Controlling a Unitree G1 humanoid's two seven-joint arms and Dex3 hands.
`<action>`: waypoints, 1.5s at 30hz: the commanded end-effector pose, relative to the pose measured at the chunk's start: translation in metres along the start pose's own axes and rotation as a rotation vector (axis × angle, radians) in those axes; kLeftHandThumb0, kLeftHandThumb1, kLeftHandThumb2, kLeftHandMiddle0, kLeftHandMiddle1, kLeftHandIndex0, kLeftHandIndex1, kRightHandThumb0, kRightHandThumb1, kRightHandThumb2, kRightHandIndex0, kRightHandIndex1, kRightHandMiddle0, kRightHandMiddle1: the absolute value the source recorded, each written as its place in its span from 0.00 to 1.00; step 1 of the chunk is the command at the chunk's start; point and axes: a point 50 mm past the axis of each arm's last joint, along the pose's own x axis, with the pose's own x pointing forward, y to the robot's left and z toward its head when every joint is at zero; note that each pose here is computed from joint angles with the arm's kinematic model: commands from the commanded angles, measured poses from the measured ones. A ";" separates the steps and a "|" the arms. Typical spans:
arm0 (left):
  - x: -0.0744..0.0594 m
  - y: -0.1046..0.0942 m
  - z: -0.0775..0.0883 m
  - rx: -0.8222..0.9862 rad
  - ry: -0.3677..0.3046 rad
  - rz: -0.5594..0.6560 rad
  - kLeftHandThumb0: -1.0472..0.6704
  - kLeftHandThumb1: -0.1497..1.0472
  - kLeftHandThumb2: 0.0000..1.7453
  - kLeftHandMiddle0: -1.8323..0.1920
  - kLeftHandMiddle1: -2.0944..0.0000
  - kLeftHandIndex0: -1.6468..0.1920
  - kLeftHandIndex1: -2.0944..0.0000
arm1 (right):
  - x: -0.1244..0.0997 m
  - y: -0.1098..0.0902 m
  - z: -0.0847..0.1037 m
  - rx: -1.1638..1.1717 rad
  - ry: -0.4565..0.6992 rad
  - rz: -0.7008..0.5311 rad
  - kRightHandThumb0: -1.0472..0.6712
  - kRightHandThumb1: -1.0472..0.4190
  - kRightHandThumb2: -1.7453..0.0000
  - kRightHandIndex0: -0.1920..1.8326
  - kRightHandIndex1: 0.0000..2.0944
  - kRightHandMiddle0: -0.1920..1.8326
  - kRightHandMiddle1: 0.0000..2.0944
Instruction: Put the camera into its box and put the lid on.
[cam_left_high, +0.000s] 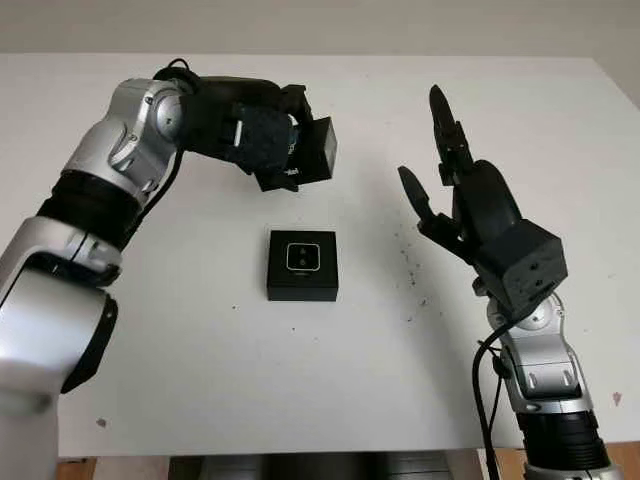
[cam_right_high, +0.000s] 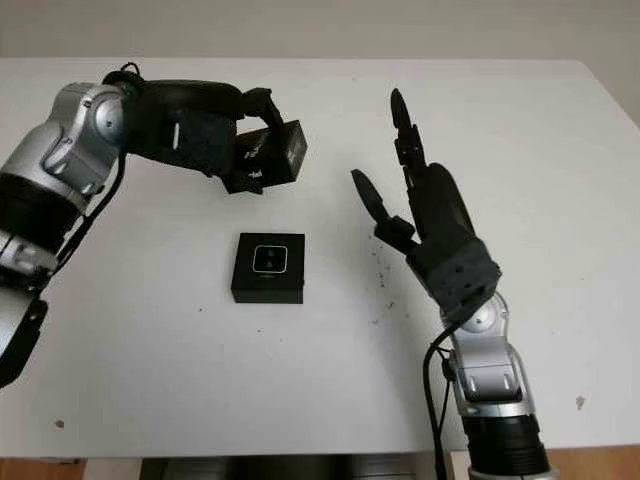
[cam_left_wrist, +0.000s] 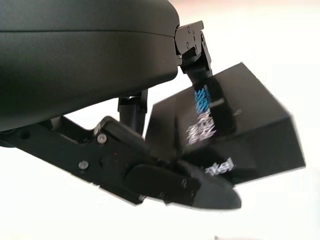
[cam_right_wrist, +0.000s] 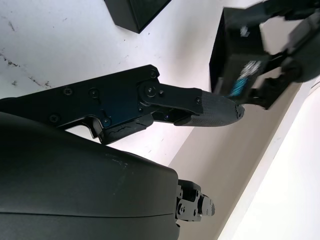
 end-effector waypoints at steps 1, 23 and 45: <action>-0.010 0.004 -0.001 0.003 0.024 0.008 0.46 1.00 0.23 0.72 0.13 0.85 0.08 | 0.000 -0.001 0.003 -0.007 -0.012 -0.005 0.20 0.00 0.69 0.04 0.03 0.04 0.03; -0.038 -0.043 -0.001 -0.071 0.108 -0.252 0.44 1.00 0.24 0.71 0.23 0.79 0.25 | 0.001 0.005 0.006 -0.056 -0.011 -0.017 0.19 0.00 0.68 0.06 0.03 0.05 0.03; -0.034 -0.069 0.017 -0.165 0.071 -0.338 0.44 1.00 0.25 0.76 0.17 0.83 0.22 | 0.001 0.008 0.003 -0.039 0.007 -0.030 0.19 0.00 0.68 0.06 0.03 0.05 0.03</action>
